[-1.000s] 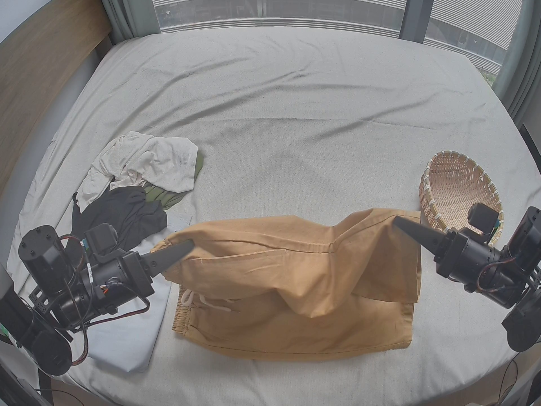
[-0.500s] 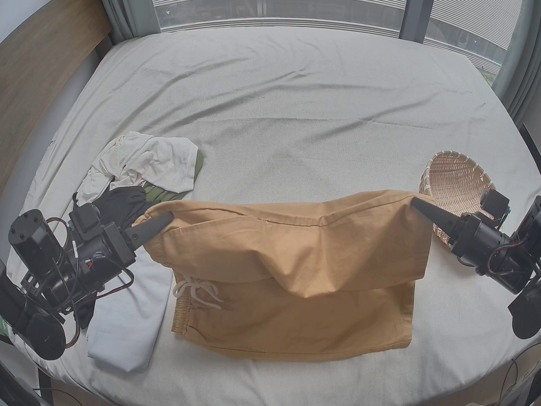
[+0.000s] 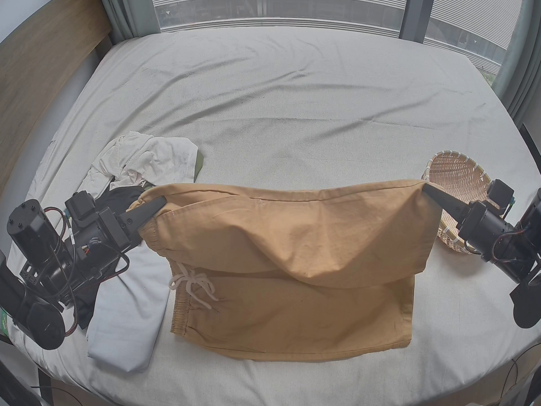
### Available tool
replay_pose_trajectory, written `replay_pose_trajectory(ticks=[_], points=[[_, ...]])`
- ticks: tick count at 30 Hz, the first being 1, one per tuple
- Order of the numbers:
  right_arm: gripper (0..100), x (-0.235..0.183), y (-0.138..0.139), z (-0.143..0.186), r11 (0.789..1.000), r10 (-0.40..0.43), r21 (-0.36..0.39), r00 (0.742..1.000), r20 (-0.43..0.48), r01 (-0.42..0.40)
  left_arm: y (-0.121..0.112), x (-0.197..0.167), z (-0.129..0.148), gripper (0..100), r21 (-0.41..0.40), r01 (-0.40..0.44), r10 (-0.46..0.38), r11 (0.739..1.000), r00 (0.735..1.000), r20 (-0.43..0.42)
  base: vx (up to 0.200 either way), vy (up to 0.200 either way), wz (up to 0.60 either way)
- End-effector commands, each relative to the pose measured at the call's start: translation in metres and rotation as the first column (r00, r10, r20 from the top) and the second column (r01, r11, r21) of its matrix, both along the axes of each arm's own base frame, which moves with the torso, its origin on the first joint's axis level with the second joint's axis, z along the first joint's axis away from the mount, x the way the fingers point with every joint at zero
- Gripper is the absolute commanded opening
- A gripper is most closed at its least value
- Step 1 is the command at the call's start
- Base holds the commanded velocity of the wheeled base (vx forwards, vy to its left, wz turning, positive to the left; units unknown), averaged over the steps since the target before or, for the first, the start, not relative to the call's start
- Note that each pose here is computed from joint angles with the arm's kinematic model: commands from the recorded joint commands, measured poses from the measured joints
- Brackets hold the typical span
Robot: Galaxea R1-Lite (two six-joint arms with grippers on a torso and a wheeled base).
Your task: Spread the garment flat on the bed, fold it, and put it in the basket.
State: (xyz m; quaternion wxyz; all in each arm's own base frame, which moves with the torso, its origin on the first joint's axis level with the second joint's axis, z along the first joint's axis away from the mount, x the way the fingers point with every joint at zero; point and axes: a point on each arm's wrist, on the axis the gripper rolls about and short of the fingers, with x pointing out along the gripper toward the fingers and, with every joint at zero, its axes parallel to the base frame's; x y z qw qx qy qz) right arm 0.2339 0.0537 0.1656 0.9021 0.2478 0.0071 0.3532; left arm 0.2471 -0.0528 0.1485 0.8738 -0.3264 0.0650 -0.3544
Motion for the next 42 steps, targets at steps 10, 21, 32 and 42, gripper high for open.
replay_pose_trajectory(ticks=[10,21,32,42], points=[[0,0.007,-0.012,0.009,0.999,-0.046,0.024,0.999,0.025,0.046,0.004,0.002,0.004,0,-0.001,-0.015,0.015,1.000,1.000,0.021,0.000,0.000,0.00],[0,0.008,-0.017,0.014,0.997,-0.067,0.037,0.997,0.041,0.066,0.008,0.002,0.005,0,0.015,-0.028,0.027,1.000,0.999,0.042,0.000,0.000,0.00],[0,-0.001,-0.022,0.033,0.997,-0.047,0.062,0.994,0.101,0.041,0.008,-0.001,0.008,0,0.025,-0.016,0.015,1.000,0.998,0.062,0.000,0.000,0.00],[0,-0.006,-0.021,0.038,0.997,-0.041,0.067,0.992,0.120,0.033,0.009,-0.011,0.023,0,0.017,-0.008,0.006,1.000,0.993,0.120,0.000,0.000,0.00]])
